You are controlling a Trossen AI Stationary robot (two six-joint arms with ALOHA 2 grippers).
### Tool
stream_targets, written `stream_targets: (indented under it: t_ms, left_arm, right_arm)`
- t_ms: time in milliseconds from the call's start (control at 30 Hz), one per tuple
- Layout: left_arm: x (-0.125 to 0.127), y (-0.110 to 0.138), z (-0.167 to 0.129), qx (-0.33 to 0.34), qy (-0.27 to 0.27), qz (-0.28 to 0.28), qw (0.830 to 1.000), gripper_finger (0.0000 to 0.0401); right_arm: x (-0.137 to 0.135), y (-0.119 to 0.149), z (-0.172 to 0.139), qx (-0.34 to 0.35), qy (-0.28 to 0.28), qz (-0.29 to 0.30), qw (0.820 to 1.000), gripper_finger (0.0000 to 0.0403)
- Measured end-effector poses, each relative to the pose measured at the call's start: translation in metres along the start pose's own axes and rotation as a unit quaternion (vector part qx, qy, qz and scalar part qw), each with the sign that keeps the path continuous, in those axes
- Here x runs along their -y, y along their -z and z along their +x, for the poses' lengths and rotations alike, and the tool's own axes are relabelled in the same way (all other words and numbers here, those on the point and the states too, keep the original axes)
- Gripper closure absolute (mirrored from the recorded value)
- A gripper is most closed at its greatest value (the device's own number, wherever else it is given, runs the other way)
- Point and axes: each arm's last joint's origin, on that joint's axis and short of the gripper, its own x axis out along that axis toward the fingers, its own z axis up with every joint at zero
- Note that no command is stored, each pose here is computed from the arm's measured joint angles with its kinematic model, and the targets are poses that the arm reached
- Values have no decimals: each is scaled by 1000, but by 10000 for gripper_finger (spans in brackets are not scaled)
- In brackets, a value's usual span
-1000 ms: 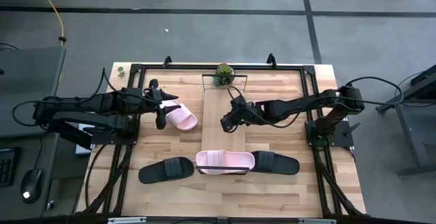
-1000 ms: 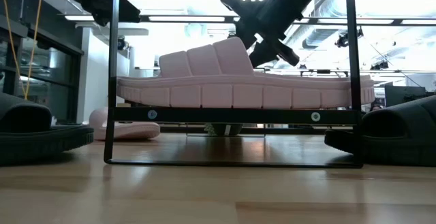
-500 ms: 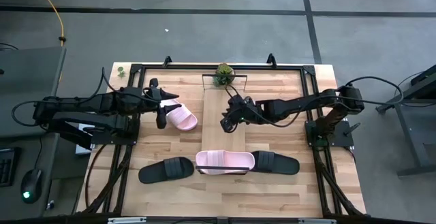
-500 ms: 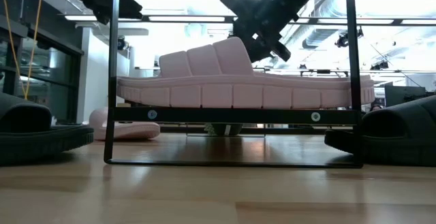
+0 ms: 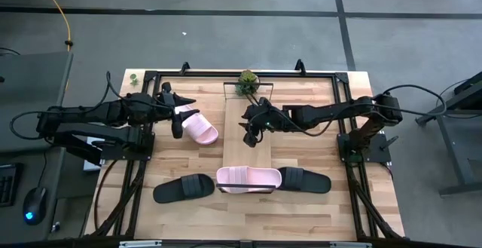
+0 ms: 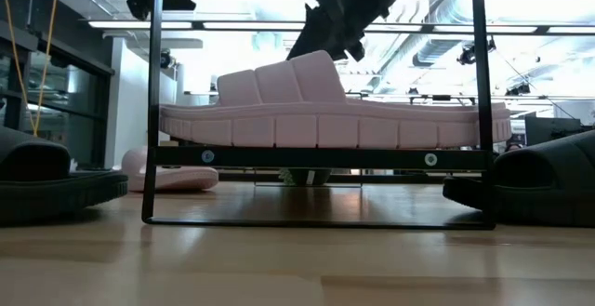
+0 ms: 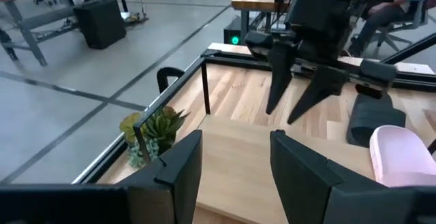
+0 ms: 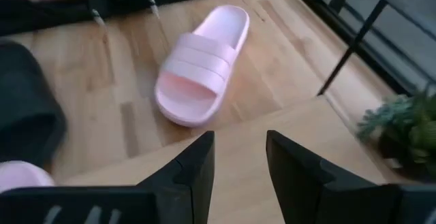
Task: Pick and place slides into the shelf
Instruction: Put the pink slide on the shelf
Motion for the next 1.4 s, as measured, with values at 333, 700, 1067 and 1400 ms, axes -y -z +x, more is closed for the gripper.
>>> stream_targets:
  t_ms: [333, 700, 1067, 1400]
  left_arm:
    - [-2, 15, -2, -79, -13, -4, 997, 245]
    - [-5, 23, -3, -110, -70, -18, 991, 245]
    - [-8, 22, -4, -103, -117, -12, 988, 245]
    - [-8, 23, -4, -109, -123, -8, 986, 245]
  right_arm:
    - [11, -2, 3, -1, 11, -29, 1000, 279]
    - [10, -1, 2, -6, 28, -88, 996, 279]
    - [8, 7, 27, 2, 77, -158, 985, 279]
    - [4, 8, 53, 56, 76, -179, 979, 279]
